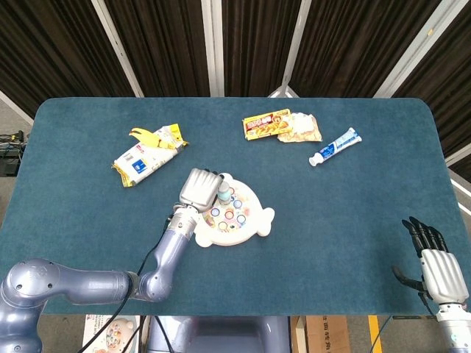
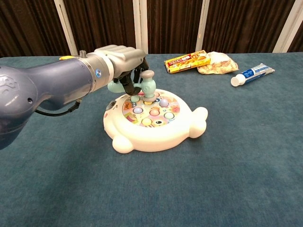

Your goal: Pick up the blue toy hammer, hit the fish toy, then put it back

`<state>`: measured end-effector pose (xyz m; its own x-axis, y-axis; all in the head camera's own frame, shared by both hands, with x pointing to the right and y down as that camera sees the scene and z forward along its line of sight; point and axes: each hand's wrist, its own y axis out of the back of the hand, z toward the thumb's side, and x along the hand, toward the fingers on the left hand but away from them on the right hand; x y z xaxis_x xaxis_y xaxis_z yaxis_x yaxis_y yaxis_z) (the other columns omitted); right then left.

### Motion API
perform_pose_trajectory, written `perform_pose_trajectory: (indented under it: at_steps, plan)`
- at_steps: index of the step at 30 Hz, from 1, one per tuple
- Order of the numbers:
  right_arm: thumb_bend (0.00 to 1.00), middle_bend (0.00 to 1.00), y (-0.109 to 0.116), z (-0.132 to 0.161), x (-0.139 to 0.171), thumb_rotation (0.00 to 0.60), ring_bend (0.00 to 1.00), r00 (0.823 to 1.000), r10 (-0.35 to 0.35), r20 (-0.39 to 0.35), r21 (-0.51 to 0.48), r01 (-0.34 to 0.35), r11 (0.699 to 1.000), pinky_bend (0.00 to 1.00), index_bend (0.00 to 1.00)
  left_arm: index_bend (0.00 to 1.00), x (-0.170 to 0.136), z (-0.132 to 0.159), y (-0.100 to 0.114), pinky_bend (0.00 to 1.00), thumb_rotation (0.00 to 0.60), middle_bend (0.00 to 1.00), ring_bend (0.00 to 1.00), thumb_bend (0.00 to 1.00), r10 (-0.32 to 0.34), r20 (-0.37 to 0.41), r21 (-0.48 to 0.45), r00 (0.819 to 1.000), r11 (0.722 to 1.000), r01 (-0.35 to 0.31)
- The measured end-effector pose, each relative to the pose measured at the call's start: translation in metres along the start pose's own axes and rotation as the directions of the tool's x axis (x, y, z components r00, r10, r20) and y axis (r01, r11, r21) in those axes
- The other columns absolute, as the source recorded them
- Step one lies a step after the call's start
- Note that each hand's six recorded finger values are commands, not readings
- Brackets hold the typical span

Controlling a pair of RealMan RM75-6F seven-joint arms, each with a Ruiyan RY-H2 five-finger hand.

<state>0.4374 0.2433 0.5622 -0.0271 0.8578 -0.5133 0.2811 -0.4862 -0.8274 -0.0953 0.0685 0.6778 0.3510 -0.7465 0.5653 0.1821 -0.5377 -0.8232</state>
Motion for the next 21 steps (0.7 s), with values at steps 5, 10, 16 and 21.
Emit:
perform_pose_trajectory:
  at_steps: [5,10,16,21]
  plan:
    - [0.31,0.00,0.000,0.000,0.000,0.600,0.00,1.000,0.000,0.001,0.000,0.000,1.000,0.00,0.00,0.64,0.000,0.001,0.002,0.57,0.600,0.61,0.44,0.67,0.007,0.002,-0.003,1.000,1.000,-0.007]
    - [0.31,0.00,0.000,0.000,0.000,0.600,0.00,1.000,0.000,0.001,0.000,0.000,1.000,0.00,0.00,0.64,0.000,0.003,0.010,0.57,0.600,0.61,0.44,0.67,0.025,0.008,-0.019,1.000,1.000,-0.025]
    - [0.31,0.00,0.001,0.000,0.001,0.600,0.00,1.000,-0.002,0.000,0.002,0.002,1.000,0.00,0.00,0.64,-0.005,0.002,0.025,0.57,0.600,0.61,0.44,0.67,0.053,0.011,-0.044,0.999,0.998,-0.052]
    - [0.31,0.00,0.000,0.000,0.001,0.600,0.00,1.000,-0.001,0.000,0.003,0.001,1.000,0.00,0.00,0.64,-0.019,-0.013,0.035,0.57,0.600,0.61,0.44,0.67,0.070,-0.002,-0.075,0.998,0.995,-0.070]
